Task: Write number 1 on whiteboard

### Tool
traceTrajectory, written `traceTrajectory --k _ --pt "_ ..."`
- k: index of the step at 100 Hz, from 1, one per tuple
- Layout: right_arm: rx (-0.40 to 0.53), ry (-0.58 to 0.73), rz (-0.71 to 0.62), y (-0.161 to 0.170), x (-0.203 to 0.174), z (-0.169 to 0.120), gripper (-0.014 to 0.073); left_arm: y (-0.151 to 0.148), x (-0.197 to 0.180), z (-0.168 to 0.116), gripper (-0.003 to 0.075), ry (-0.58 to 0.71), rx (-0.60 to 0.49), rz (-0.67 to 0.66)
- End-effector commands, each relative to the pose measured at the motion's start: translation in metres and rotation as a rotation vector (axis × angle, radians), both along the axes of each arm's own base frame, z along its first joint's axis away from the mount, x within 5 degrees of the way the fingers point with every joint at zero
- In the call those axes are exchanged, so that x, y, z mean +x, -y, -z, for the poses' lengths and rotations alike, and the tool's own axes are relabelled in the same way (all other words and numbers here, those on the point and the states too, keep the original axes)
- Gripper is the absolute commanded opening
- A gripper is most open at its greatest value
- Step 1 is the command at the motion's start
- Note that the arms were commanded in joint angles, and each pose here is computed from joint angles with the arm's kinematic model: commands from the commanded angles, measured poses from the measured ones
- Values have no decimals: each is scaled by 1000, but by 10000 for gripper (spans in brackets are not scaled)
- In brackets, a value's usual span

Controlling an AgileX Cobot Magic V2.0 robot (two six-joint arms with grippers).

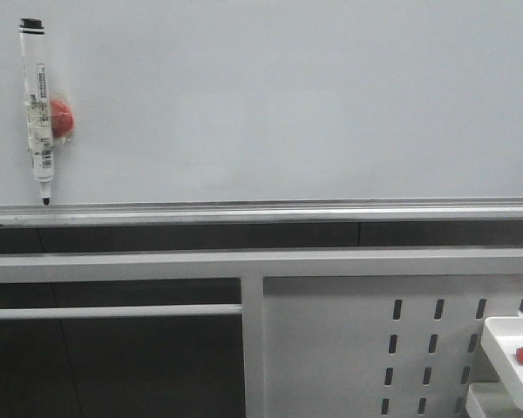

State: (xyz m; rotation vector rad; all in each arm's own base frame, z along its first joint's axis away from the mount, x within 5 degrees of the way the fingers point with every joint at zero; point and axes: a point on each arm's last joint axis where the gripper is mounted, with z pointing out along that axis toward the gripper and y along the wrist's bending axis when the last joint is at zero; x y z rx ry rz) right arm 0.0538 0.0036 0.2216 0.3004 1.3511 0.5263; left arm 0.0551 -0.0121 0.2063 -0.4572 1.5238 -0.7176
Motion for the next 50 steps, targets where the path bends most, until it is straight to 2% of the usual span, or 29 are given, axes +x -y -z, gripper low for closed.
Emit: traceTrajectory --k 1,7,12,16,20,24,31,39,50 --pt "25 92 35 4 -3 -8 -62 -5 0 4 -20 15 -175 -47" --pt "26 98 28 3 -5 -14 -59 -5 0 4 -20 14 -198 -47" --pt "20 90 14 2 -6 -21 -48 -4 -1 1 -18 24 -177 -40" --pt "-4 62 -6 0 -7 -25 -32 -1 -2 -6 -11 40 -78 -4" --pt "-54 31 -22 -2 -9 -31 -8 3 -6 -20 16 85 92 34" --pt "-115 12 -32 -4 -11 -40 17 7 -11 -36 60 130 245 77" --pt "-243 -39 -42 -5 -14 -54 78 10 -17 -63 150 207 420 94" --pt "-393 -98 -57 -7 -13 -69 158 10 -18 -94 248 268 555 79" --pt "-575 -187 -96 -11 -4 -90 232 17 -5 -119 287 233 671 150"
